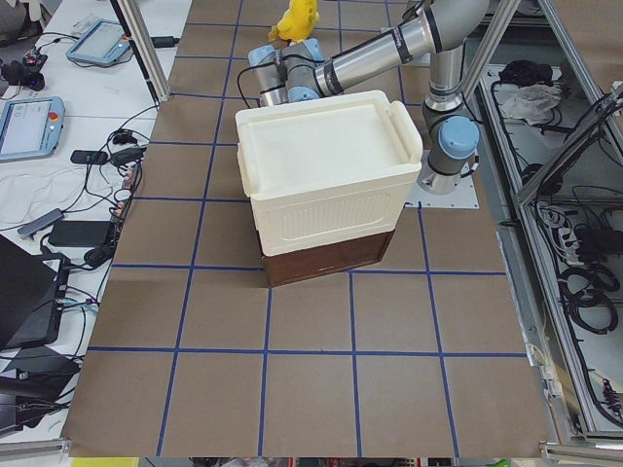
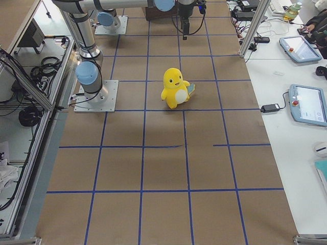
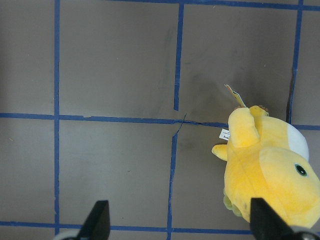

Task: Pull drawer sideways
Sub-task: 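Pull the handle with the left gripper, sliding the drawer out sideways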

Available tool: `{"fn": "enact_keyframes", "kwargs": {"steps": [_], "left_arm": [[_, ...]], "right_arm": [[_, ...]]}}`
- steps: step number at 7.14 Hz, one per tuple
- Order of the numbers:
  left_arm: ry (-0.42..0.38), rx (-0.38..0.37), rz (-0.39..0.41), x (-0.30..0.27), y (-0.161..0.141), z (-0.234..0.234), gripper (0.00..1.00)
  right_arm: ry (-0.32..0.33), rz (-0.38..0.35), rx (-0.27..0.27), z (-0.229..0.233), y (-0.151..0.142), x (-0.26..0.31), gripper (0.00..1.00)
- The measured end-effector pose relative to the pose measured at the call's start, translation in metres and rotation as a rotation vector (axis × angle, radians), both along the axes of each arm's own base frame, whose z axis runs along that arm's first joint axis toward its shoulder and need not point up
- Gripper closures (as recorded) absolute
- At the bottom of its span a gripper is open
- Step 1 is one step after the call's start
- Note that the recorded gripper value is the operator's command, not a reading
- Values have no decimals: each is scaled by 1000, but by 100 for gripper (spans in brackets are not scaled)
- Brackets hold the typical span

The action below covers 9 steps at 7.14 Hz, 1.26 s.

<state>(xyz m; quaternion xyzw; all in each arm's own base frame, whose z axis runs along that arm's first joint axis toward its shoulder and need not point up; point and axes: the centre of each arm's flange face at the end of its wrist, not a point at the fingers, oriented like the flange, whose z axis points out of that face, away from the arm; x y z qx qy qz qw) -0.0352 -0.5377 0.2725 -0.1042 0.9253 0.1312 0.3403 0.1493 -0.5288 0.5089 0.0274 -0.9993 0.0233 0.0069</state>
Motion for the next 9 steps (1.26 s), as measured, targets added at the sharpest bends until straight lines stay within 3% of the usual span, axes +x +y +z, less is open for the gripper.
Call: {"fn": "enact_keyframes", "kwargs": {"steps": [9], "left_arm": [[-29,-49,3,-38,-7,2,100]], "right_arm": [[1,0,0,0,0,0,0]]}}
